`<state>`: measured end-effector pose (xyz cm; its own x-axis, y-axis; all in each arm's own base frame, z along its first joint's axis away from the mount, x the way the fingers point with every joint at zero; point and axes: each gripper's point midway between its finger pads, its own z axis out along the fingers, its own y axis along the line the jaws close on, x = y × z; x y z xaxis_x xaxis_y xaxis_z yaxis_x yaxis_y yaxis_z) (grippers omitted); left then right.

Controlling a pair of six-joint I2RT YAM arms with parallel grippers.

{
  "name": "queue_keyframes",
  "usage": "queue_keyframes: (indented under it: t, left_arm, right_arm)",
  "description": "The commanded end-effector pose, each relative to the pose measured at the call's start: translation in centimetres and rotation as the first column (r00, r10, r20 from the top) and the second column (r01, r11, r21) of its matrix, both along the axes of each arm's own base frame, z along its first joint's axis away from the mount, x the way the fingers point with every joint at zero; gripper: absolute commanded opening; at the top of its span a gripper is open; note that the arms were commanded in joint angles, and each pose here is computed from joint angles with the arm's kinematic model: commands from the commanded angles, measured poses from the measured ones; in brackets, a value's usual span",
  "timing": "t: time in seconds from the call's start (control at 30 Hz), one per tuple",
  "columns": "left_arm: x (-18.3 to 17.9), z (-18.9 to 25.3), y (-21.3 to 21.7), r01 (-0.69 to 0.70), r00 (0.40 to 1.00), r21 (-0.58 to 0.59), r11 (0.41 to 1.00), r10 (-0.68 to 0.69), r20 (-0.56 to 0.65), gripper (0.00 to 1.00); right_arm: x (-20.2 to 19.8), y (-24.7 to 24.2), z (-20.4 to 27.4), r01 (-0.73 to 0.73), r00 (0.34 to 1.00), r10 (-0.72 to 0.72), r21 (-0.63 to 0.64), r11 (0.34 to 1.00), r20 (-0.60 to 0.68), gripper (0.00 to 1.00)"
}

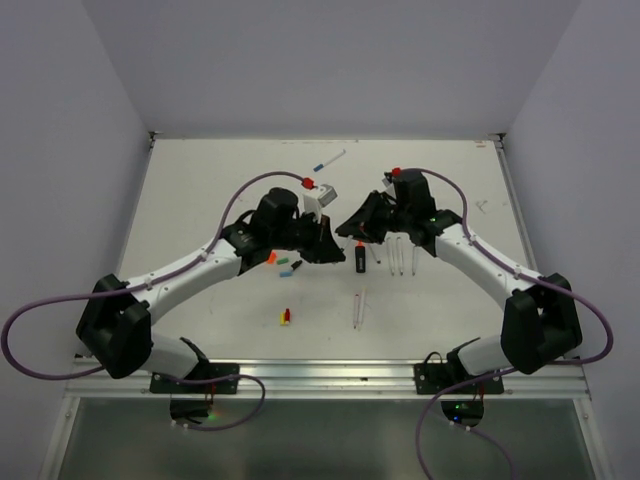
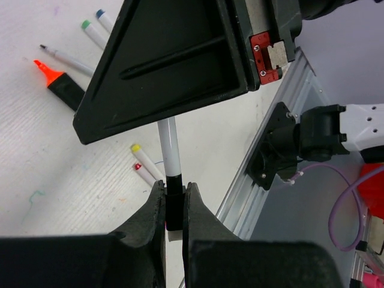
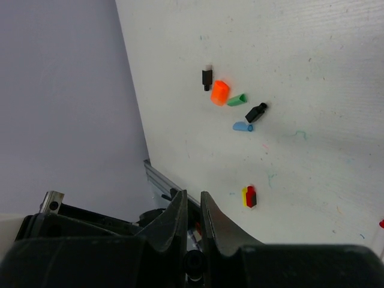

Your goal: Open the pen caps

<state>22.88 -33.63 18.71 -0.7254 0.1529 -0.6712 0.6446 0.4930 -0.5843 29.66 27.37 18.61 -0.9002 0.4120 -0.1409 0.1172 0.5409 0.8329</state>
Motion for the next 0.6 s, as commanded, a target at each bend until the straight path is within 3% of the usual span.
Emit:
queue_keyframes:
  t: [0.0, 0.1, 0.3, 0.57]
  left_arm:
    - [-4.5, 5.0, -1.7, 0.302, 0.952, -0.205, 0.931, -0.282, 0.118, 0.0]
    - [-7.3, 7.3, -1.1, 0.418, 0.908, -0.3, 0.857, -0.382, 0.174, 0.0]
    - [-12.1, 8.5, 1.3, 0.522, 0.852, -0.415, 0.745, -0.481, 0.208, 0.0]
    - [-13.7, 7.5, 2.9, 0.493, 0.869, -0.409, 0.768, -0.457, 0.19, 0.0]
  right_arm:
    - [-0.1, 1.5, 4.1, -0.099, 0.987, 0.086, 0.092, 0.991, 0.138, 0.0]
    - [-0.2, 2.0, 5.8, -0.188, 0.964, 0.156, 0.137, 0.973, 0.215, 0.0]
    - [0.3, 1.7, 10.1, -0.293, 0.906, 0.177, 0.269, 0.917, 0.384, 0.0]
    - [0.4, 1.8, 11.3, -0.306, 0.894, 0.132, 0.367, 0.879, 0.429, 0.0]
